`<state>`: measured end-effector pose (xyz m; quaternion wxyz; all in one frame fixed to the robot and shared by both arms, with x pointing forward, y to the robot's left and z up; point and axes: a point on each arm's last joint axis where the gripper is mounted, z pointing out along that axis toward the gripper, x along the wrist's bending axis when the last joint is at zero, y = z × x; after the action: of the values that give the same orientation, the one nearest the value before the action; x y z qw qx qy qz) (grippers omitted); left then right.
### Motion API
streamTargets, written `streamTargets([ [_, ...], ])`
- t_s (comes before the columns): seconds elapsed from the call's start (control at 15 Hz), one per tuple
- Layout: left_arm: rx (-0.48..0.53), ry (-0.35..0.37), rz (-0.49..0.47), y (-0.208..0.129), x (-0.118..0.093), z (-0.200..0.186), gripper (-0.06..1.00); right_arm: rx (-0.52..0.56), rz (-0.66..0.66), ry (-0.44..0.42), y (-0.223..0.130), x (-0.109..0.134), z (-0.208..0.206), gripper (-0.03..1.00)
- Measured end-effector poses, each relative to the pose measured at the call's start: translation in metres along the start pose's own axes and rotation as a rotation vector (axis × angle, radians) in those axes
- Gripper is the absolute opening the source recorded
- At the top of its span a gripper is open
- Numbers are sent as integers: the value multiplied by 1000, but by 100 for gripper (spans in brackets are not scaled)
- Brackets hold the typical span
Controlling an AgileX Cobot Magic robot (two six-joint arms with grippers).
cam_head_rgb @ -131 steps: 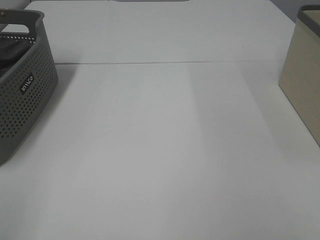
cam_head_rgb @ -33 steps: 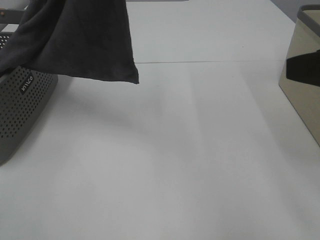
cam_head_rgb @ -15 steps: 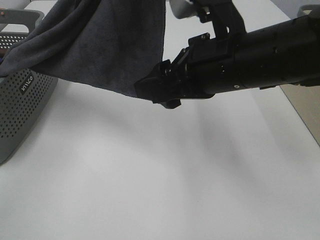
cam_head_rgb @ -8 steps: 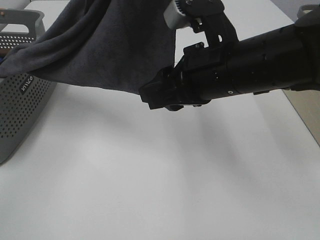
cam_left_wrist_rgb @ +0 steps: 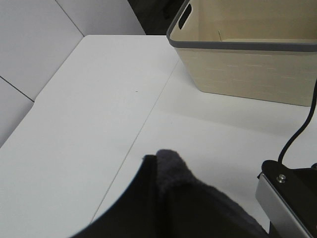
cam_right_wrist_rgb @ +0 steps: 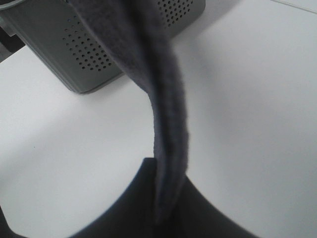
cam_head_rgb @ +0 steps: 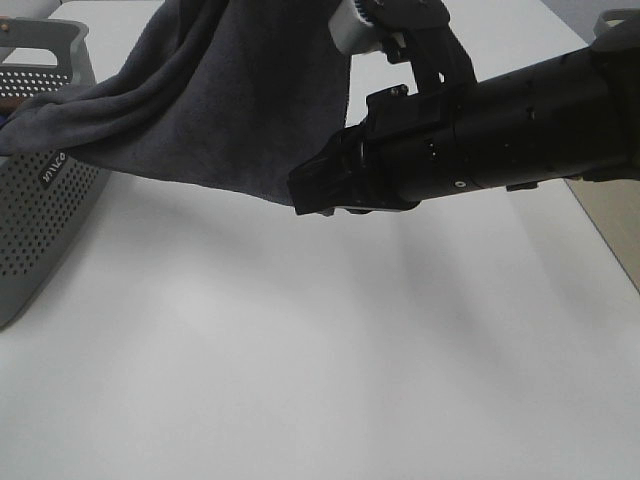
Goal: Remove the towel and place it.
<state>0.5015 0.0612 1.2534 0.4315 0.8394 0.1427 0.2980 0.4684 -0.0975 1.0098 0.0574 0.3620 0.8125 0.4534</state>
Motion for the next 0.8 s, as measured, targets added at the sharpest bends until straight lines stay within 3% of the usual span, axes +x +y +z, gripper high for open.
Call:
streamTargets([
  [0.33, 26, 2, 12, -2, 0, 0, 0, 96, -44, 105, -8, 10, -1, 1],
  [0.53, 51, 1, 22, -5, 0, 0, 0, 263, -1, 122, -8, 14, -7, 1],
  [0.67, 56, -1, 22, -5, 0, 0, 0, 381, 61, 42, 2, 11, -15, 1],
  [0.73, 56, -1, 22, -5, 0, 0, 0, 460, 134, -96, 15, 4, -25, 1],
  [0.8, 56, -1, 22, -5, 0, 0, 0, 480, 152, -164, 20, 0, -30, 1],
])
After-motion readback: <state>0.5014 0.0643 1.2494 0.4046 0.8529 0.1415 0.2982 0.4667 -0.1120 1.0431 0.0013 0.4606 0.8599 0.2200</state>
